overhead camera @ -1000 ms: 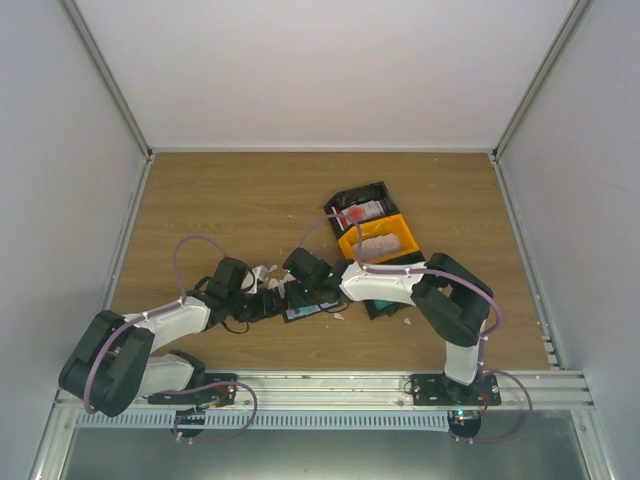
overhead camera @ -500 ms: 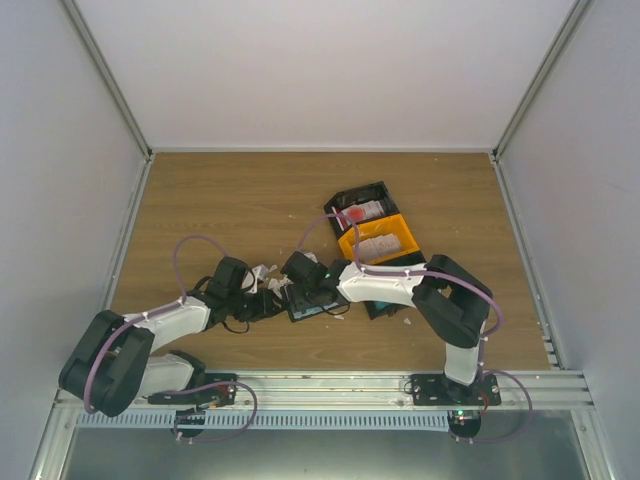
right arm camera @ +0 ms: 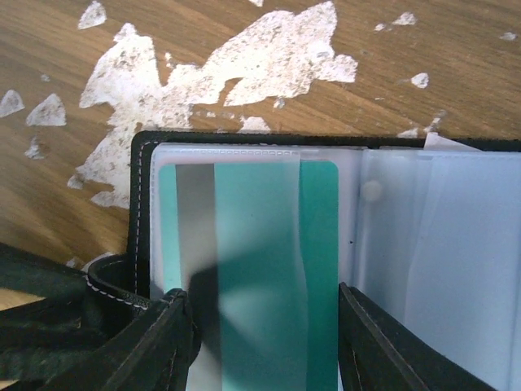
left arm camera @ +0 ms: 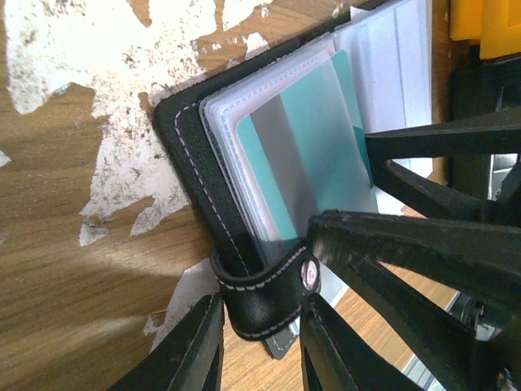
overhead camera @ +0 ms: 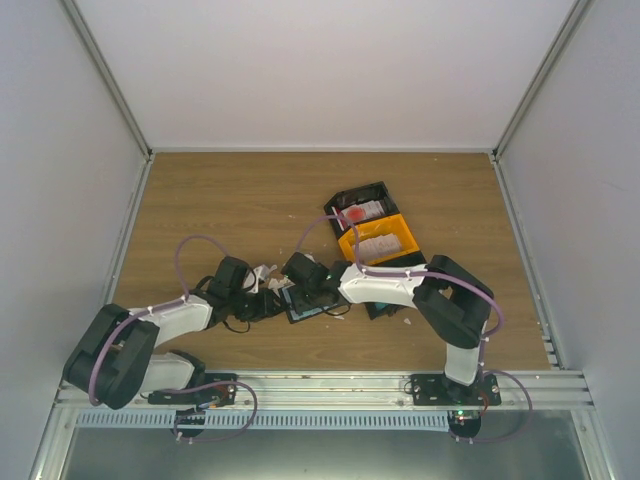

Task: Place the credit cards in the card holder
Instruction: Insert the credit card into the card holder.

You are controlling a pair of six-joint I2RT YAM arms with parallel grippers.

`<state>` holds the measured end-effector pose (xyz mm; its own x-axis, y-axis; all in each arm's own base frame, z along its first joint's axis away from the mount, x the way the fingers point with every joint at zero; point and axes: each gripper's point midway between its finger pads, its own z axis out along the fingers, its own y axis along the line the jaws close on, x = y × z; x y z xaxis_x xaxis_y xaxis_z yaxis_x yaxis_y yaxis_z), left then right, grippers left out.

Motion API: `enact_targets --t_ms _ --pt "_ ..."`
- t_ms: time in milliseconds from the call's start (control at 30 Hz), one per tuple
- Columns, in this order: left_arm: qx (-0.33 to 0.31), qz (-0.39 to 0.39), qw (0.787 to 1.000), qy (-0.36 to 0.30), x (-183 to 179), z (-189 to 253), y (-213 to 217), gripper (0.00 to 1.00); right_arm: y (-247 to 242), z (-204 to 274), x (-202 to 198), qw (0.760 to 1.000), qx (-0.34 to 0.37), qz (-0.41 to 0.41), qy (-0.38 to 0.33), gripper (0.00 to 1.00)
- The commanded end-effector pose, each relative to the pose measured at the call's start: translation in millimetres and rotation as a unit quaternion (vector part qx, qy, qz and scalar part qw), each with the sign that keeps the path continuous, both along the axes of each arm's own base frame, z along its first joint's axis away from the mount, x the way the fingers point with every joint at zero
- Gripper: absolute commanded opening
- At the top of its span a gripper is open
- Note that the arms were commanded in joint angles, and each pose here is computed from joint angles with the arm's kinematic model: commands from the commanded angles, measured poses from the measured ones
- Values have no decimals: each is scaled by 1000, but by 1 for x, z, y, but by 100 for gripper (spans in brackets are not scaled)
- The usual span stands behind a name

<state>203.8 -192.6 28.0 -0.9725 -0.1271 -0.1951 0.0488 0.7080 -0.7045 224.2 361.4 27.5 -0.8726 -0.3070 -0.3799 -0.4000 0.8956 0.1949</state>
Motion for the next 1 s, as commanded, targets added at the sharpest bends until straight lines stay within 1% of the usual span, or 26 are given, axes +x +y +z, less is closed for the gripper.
enact_targets --t_ms 0,100,233,300,367,467,567,667,767,867,967 --pt "-15 -15 999 -24 6 4 -8 30 18 20 -6 998 49 45 -14 49" --pt "-18 -21 999 -29 7 6 -9 30 23 21 -7 997 53 63 -14 51" --pt "-19 -25 999 -38 11 9 -11 30 34 27 -17 992 89 90 1 52" --pt "-20 -26 999 -39 12 9 -12 30 35 31 -18 991 97 88 3 53" --pt "-18 -25 999 -41 14 10 -12 30 28 32 -12 994 85 71 -5 55" --pt "0 -11 999 -49 20 11 -7 30 1 36 7 998 46 15 -32 62" --pt "24 5 998 -63 26 16 0 32 -22 56 22 997 40 -18 -64 66" --pt "40 22 995 -90 34 31 7 40 -42 83 36 993 50 -36 -96 68" --pt "38 41 990 -126 42 55 11 55 -65 103 51 990 56 -51 -118 69" --pt "22 52 985 -163 50 83 10 68 -94 115 70 988 49 -70 -130 68" --pt "-11 49 981 -190 60 111 0 75 -121 119 91 987 45 -88 -123 67"
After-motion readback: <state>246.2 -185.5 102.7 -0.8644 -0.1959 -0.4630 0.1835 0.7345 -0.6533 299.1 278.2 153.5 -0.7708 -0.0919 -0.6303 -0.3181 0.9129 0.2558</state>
